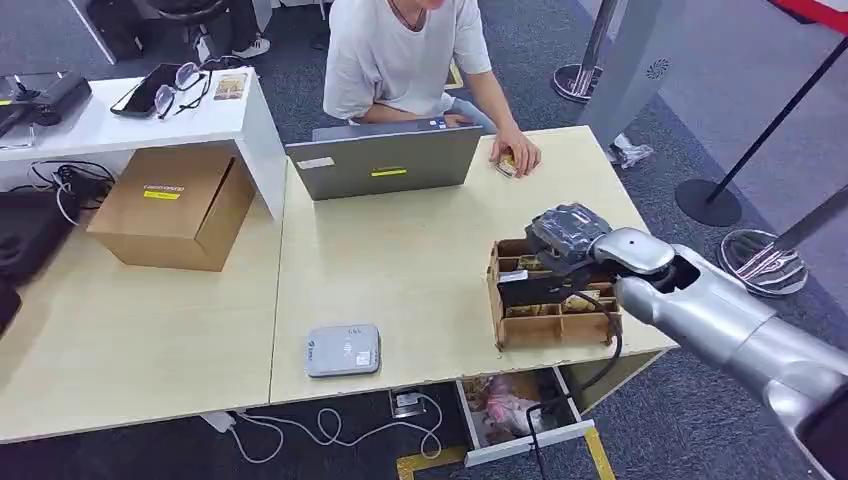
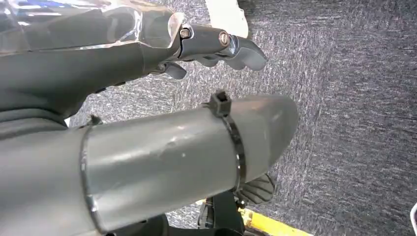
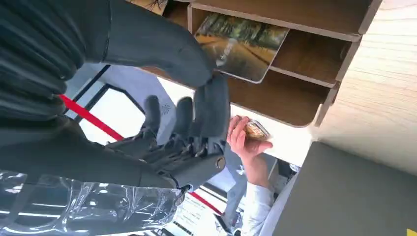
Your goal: Pass the card to the sensor for recognition and then transmit it.
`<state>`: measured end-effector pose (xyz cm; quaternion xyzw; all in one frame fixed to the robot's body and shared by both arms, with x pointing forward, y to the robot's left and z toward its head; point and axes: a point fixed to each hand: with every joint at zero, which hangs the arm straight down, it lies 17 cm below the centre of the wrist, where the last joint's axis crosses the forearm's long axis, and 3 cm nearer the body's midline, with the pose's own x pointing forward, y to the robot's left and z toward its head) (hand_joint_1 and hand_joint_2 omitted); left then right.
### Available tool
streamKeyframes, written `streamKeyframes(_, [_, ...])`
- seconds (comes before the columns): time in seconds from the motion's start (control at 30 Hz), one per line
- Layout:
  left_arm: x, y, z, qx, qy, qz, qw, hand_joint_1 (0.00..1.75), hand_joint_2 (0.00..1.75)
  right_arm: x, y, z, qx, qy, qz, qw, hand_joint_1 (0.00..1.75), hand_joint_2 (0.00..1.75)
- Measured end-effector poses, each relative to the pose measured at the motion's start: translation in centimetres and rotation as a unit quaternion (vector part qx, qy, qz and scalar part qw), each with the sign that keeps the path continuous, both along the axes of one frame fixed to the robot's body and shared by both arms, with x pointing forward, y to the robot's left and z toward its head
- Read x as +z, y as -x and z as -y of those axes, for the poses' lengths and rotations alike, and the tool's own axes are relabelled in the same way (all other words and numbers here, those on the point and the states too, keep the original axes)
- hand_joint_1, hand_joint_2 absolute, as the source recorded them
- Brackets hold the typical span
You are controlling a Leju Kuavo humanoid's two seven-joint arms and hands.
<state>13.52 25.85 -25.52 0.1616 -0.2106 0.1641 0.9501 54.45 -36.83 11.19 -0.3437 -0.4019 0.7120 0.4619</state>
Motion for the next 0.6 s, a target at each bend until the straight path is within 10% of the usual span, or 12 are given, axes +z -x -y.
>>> streamKeyframes(0.1, [0.0, -0.01, 0.0, -0.001, 0.0, 0.0, 1.0, 0.0, 0.0, 0.07, -0.04, -0.02, 0.0, -0.001, 0.002, 1.0, 1.13, 1.75])
streamKeyframes(0.2, [0.0, -0.01, 0.0, -0.001, 0.0, 0.0, 1.0, 0.0, 0.0, 0.13, -0.08, -0.05, 0.0, -0.002, 0.003, 1.0, 0.4, 1.75])
streamKeyframes(0.33, [0.0, -0.01, 0.02, -0.001, 0.0, 0.0, 1.0, 0.0, 0.0, 0.18, -0.1, -0.09, 0.001, -0.003, 0.005, 1.0, 0.09, 1.75])
streamKeyframes(0.43, [0.0, 0.0, 0.02, -0.001, 0.0, 0.0, 1.0, 0.0, 0.0, 0.18, -0.09, -0.11, 0.002, -0.003, 0.005, 1.0, 0.07, 1.75])
streamKeyframes(0.6, [0.01, -0.01, 0.08, -0.001, 0.0, 0.0, 1.0, 0.0, 0.0, 0.18, -0.1, -0.09, 0.001, -0.004, 0.005, 1.0, 0.51, 1.75])
